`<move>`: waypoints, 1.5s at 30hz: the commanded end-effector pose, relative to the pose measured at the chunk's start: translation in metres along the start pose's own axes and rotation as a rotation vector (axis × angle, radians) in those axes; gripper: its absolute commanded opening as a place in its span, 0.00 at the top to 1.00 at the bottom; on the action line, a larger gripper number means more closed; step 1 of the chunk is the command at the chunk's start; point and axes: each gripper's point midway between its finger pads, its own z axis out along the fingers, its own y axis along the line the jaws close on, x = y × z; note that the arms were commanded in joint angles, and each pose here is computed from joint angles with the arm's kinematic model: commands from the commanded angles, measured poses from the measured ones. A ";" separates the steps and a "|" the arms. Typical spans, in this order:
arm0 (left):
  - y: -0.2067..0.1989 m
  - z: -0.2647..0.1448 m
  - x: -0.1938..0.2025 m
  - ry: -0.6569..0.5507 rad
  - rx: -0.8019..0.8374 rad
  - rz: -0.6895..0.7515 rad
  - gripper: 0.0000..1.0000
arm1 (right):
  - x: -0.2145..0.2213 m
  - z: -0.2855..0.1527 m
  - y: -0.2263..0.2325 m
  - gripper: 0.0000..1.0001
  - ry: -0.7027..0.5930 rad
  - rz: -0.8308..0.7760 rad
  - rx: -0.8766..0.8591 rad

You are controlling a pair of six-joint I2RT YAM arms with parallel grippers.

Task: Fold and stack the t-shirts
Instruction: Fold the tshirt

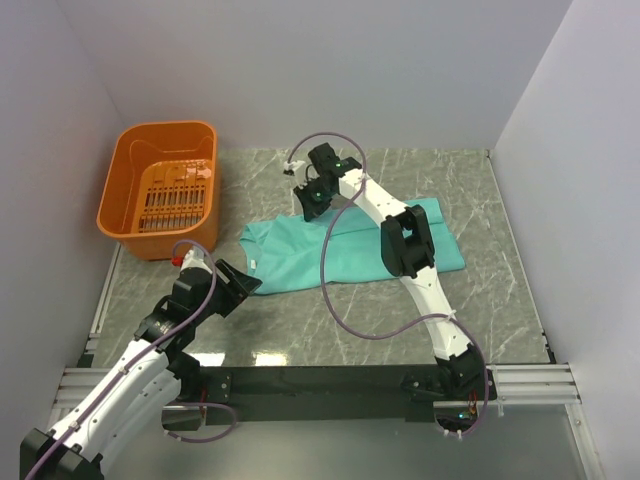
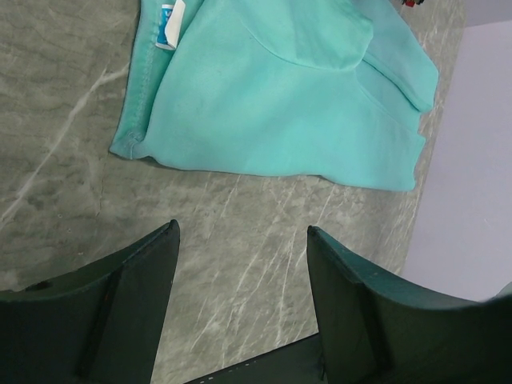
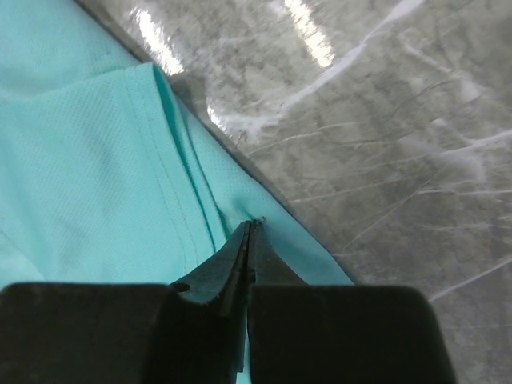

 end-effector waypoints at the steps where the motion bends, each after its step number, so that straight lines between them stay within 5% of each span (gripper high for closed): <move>1: -0.020 -0.007 -0.012 -0.036 0.045 0.002 0.30 | -0.027 -0.012 -0.019 1.00 -0.100 0.053 0.071; 18: -0.019 -0.001 -0.010 -0.023 0.038 -0.001 0.30 | -0.024 -0.073 -0.149 1.00 -0.261 0.440 0.453; 29: -0.028 0.000 -0.011 -0.016 0.062 -0.005 0.30 | -0.007 -0.133 -0.214 1.00 -0.407 0.738 0.468; 37: -0.044 0.016 -0.014 -0.009 0.114 0.009 0.30 | -0.028 -0.178 -0.186 0.99 -0.484 0.585 0.288; 42: -0.058 0.064 -0.025 0.006 0.039 -0.024 0.36 | -0.033 -0.238 -0.151 0.93 -0.522 0.407 0.194; 45: -0.076 0.104 -0.034 0.016 0.026 -0.049 0.42 | 0.004 -0.246 -0.125 0.91 -0.440 0.327 0.159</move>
